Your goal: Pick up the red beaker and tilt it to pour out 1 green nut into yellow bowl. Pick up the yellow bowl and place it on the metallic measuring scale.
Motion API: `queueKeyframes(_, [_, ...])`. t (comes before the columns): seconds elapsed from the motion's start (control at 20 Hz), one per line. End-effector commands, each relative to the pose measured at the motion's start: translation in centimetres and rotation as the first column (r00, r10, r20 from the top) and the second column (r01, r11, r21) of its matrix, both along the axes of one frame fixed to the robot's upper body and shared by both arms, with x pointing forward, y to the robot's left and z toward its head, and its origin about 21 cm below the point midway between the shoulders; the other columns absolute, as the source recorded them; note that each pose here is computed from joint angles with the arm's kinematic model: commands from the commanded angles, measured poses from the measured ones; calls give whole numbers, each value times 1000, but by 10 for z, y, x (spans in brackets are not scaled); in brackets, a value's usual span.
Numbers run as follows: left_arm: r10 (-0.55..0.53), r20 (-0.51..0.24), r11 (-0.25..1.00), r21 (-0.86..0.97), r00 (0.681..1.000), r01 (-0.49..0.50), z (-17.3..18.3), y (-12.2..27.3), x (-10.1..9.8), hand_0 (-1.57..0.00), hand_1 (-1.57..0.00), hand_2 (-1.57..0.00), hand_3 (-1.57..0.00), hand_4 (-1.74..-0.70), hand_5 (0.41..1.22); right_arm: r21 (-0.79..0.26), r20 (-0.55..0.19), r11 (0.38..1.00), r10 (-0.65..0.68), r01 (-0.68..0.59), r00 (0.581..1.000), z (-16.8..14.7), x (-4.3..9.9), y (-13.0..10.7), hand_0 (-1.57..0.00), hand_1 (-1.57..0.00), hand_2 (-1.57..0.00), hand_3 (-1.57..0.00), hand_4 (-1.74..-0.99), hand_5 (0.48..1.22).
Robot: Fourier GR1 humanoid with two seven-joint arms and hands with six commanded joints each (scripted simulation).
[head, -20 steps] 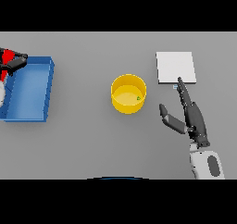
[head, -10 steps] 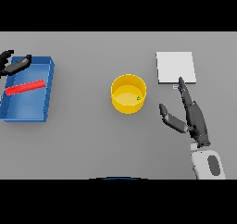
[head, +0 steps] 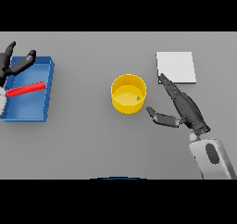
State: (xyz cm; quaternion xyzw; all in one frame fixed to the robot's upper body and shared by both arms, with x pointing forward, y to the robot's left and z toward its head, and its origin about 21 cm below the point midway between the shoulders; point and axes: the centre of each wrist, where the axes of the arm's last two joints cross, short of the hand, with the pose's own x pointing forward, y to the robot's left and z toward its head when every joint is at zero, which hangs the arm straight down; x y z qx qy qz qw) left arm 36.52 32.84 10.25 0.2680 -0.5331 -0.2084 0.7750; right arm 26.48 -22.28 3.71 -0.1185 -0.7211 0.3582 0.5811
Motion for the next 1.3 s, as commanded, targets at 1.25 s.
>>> queueKeyframes(1.25, [-7, -23, 1000, -7, 1000, 6, -2, 7, -1, 1, 1, 1, 1, -800, 703, -738, -286, 411, 529, -536, 799, 16, 94, 85, 1, 1, 1, 0, -1181, 674])
